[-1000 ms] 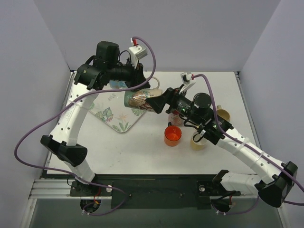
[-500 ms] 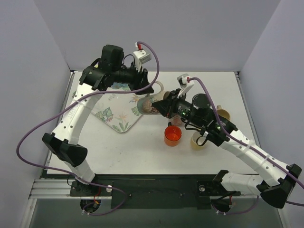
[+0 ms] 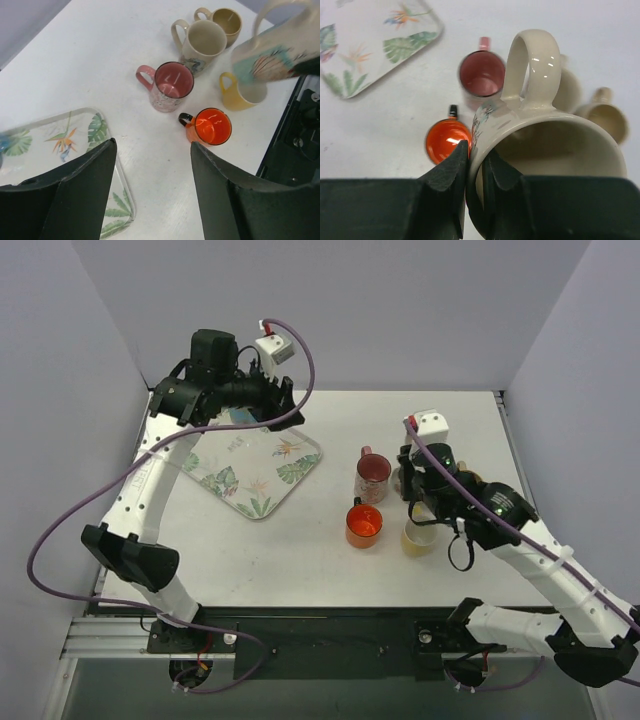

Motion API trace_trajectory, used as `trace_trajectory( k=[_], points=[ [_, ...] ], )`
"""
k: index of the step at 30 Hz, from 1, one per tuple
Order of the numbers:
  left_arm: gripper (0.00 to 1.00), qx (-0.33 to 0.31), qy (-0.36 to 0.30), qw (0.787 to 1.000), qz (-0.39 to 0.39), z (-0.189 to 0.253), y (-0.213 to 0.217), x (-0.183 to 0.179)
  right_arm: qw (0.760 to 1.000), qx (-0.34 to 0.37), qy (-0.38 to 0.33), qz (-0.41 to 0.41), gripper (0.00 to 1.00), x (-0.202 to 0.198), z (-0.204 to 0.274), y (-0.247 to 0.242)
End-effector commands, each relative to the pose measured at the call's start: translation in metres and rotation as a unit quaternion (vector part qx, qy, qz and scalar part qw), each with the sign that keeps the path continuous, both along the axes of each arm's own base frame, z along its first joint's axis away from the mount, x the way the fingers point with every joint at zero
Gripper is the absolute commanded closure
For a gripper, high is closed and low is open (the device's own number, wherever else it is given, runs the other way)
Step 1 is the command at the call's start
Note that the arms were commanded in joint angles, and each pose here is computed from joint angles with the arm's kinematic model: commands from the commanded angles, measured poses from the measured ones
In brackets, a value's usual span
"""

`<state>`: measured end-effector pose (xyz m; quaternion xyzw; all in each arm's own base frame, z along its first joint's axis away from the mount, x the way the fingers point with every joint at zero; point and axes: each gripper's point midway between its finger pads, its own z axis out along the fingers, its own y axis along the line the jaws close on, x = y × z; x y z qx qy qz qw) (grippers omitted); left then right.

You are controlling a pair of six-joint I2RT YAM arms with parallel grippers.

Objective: Turn the mug right side up

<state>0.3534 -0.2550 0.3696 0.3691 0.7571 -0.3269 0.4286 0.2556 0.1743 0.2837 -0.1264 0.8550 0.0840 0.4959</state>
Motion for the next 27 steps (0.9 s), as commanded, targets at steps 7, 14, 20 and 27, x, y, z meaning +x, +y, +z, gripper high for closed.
trace_trajectory(
  k=[7,14,20,27],
  points=[
    [0.29,0.043,-0.069,0.993,0.088,-0.009,0.073,0.035,0.951,-0.117,0.072,-0.277,1.0,-0.031,-0.038,-0.17],
    [0.29,0.066,-0.076,0.99,0.099,-0.03,0.086,0.045,0.942,-0.057,0.135,-0.302,1.0,-0.033,-0.116,-0.171],
    [0.29,0.067,-0.08,0.99,0.095,-0.031,0.088,0.046,0.934,-0.027,0.138,-0.328,1.0,-0.017,-0.161,-0.177],
    [0.29,0.1,-0.086,0.987,0.087,-0.048,0.094,0.056,0.923,-0.015,0.176,-0.341,1.0,-0.015,-0.18,-0.183]
  ],
)
